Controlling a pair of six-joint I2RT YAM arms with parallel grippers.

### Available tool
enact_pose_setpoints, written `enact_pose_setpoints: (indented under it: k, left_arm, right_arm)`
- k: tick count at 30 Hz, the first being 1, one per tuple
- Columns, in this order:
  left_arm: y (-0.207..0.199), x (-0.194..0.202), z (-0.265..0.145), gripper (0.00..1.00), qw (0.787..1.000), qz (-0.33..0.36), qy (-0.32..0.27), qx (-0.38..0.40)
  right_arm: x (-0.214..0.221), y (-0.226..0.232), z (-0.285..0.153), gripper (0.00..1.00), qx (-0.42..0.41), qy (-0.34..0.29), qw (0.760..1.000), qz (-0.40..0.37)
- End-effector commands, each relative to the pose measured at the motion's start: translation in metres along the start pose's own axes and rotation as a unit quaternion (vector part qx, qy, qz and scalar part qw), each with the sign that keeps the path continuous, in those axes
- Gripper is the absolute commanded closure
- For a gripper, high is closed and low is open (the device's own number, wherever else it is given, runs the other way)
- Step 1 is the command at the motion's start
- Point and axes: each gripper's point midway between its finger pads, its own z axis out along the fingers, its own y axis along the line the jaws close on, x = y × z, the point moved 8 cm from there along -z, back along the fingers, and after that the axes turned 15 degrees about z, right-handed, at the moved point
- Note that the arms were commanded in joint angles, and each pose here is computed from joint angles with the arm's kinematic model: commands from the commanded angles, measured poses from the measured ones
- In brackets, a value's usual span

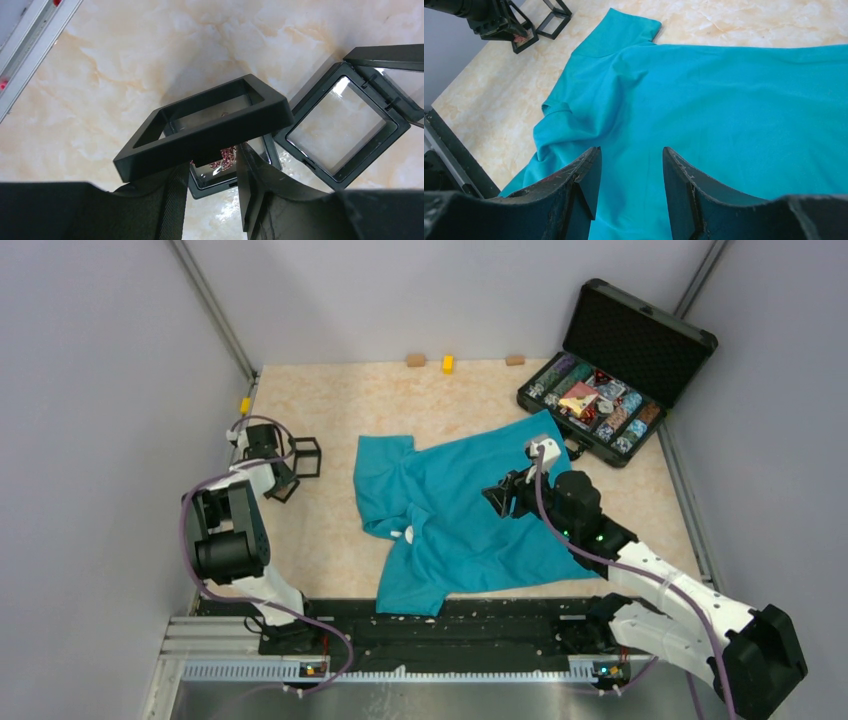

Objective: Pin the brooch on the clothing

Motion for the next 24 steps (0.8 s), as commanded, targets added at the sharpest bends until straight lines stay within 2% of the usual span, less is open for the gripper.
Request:
enact_pose_setpoints:
  k: [1, 5, 11, 15, 21, 24]
  left_arm:
    - [-0.005, -0.011, 0.004, 0.58, 1.000, 0.000, -0.006, 0.020]
    - [-0.006, -0.009, 0.008, 0.59, 1.000, 0.002, 0.003, 0.023]
    - [-0.006, -0.011, 0.003, 0.67, 1.000, 0.002, 0.008, 0.027]
    - [-0.004, -0.012, -0.007, 0.80, 0.999, -0.008, -0.008, 0.030]
    - [-0.001, -0.015, -0.017, 0.82, 0.999, -0.012, -0.028, 0.032]
    - [-0.002, -0.016, -0.018, 0.86, 0.999, -0.013, -0.029, 0.035]
  right_arm:
    - [-0.008, 0.001, 0.001, 0.50, -0.011, -0.021, 1.000, -0.005]
    - [-0.009, 0.002, 0.000, 0.51, -0.013, -0.024, 1.000, -0.003]
    - [-0.009, 0.003, -0.001, 0.51, -0.018, -0.027, 0.999, -0.003]
    - [-0.009, 0.004, -0.002, 0.51, -0.023, -0.030, 0.999, -0.002]
    - [-0.008, 0.004, -0.002, 0.51, -0.028, -0.030, 0.999, 0.000]
    - [-0.008, 0.004, -0.002, 0.51, -0.028, -0.031, 0.999, 0.001]
